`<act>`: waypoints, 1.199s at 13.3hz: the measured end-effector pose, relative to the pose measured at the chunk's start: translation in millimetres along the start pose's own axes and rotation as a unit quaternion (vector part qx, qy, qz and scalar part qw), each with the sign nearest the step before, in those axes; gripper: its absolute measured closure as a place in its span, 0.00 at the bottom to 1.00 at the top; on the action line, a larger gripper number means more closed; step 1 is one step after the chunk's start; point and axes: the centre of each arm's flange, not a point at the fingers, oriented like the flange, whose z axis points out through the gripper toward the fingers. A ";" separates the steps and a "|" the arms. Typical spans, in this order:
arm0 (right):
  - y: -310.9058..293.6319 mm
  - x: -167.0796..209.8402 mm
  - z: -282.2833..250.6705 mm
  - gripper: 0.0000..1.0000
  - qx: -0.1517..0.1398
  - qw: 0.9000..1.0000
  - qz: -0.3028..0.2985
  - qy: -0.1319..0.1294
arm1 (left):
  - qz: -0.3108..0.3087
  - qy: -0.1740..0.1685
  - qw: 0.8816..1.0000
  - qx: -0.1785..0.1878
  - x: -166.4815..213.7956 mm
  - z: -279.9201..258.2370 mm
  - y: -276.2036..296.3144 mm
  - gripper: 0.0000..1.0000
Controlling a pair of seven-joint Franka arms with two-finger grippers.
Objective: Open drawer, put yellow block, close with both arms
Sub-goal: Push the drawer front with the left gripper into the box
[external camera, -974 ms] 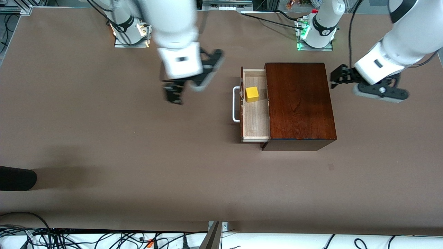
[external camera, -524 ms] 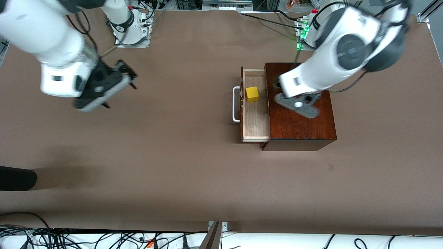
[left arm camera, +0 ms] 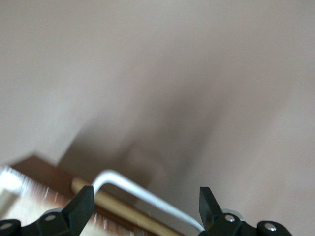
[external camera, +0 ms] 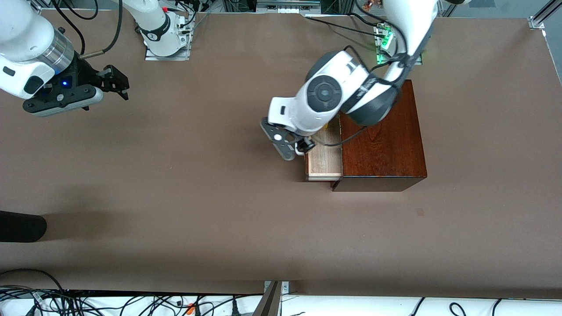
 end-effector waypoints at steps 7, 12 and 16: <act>45.4 -3.1 8.9 0.00 0.013 0.998 0.061 0.004 | 0.182 -0.045 0.982 0.030 7.7 48.0 11.1 0.81; 49.7 -3.7 7.8 0.00 0.012 0.998 0.065 0.005 | 0.230 -0.068 0.970 0.024 3.6 75.0 -0.1 0.99; 47.0 1.2 8.1 0.00 0.009 0.998 0.062 0.011 | 0.246 -0.090 0.965 0.018 -2.0 74.9 -3.8 0.99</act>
